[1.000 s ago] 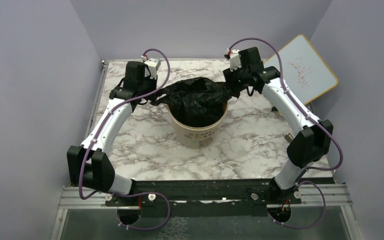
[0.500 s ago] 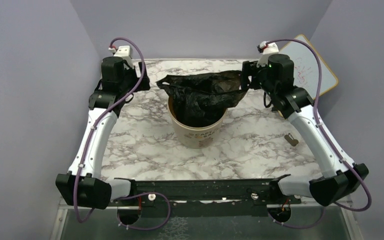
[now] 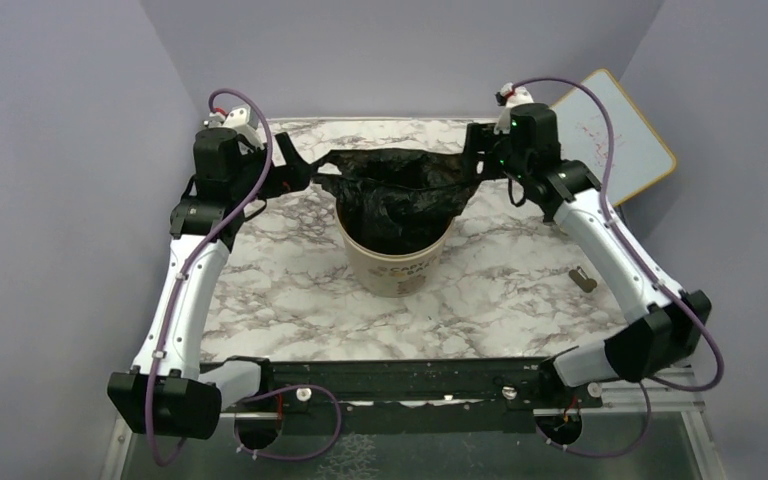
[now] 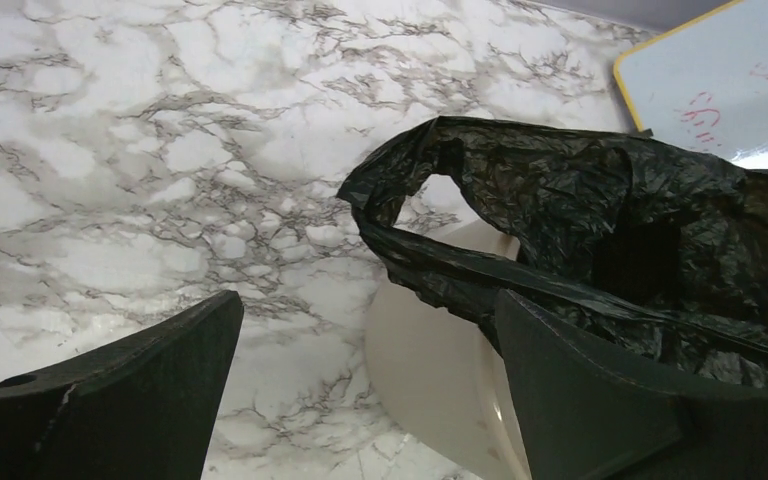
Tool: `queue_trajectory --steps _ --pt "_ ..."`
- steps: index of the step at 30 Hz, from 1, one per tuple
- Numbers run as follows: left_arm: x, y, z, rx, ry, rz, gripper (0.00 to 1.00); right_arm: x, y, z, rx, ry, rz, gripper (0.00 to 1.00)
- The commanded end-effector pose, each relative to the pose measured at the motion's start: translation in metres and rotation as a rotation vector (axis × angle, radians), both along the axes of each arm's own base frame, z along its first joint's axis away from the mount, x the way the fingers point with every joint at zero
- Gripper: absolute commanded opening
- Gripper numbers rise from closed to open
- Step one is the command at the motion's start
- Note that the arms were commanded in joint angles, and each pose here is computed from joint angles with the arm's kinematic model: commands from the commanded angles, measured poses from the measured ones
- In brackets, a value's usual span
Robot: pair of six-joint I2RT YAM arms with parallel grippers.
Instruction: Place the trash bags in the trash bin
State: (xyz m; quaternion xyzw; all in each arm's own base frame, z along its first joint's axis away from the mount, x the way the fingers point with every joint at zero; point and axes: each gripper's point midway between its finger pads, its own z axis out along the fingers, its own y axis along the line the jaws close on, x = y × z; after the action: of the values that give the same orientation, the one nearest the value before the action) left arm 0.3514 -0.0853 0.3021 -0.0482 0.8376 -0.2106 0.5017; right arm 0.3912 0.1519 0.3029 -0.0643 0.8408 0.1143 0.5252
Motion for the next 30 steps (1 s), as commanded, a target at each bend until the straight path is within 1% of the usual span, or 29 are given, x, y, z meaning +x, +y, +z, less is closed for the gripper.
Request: queue_trajectory --steps 1,2,5,7,9,11,15,21,24,27,30 --pt "-0.011 -0.011 0.019 -0.063 -0.042 -0.049 0.98 0.006 -0.004 -0.058 -0.07 0.219 -0.05 0.84" --pt "-0.014 -0.012 0.02 -0.066 -0.045 -0.056 0.98 0.006 -0.002 -0.064 -0.06 0.24 -0.054 0.84" --pt "-0.023 -0.011 0.02 -0.071 -0.057 -0.046 0.98 0.005 -0.005 -0.073 -0.019 0.224 -0.095 0.84" --pt "-0.027 -0.009 0.02 -0.06 -0.067 -0.046 0.98 0.004 -0.004 -0.055 -0.005 0.186 -0.073 0.85" --pt "-0.029 -0.007 0.019 -0.058 -0.067 -0.037 0.98 0.004 0.006 -0.031 0.002 0.121 0.018 0.85" --pt "-0.029 -0.008 0.018 -0.064 -0.062 -0.034 0.99 0.005 0.009 -0.008 0.002 0.078 0.046 0.86" --pt "-0.024 -0.008 0.017 -0.081 -0.056 -0.019 0.99 0.006 0.019 0.014 0.002 0.054 0.122 0.87" --pt "-0.012 -0.012 0.021 -0.106 -0.044 -0.03 0.99 0.005 0.022 0.029 0.055 0.049 0.109 0.87" --pt "0.001 -0.01 0.02 -0.107 -0.043 -0.031 0.99 -0.005 0.012 0.04 0.079 0.021 0.057 0.87" --pt "0.017 -0.007 0.021 -0.175 -0.011 -0.006 0.99 -0.028 0.003 0.042 0.152 0.018 0.008 0.87" --pt "0.026 -0.013 0.033 -0.266 -0.029 -0.007 0.99 -0.052 -0.003 0.036 0.254 0.034 -0.042 0.87"
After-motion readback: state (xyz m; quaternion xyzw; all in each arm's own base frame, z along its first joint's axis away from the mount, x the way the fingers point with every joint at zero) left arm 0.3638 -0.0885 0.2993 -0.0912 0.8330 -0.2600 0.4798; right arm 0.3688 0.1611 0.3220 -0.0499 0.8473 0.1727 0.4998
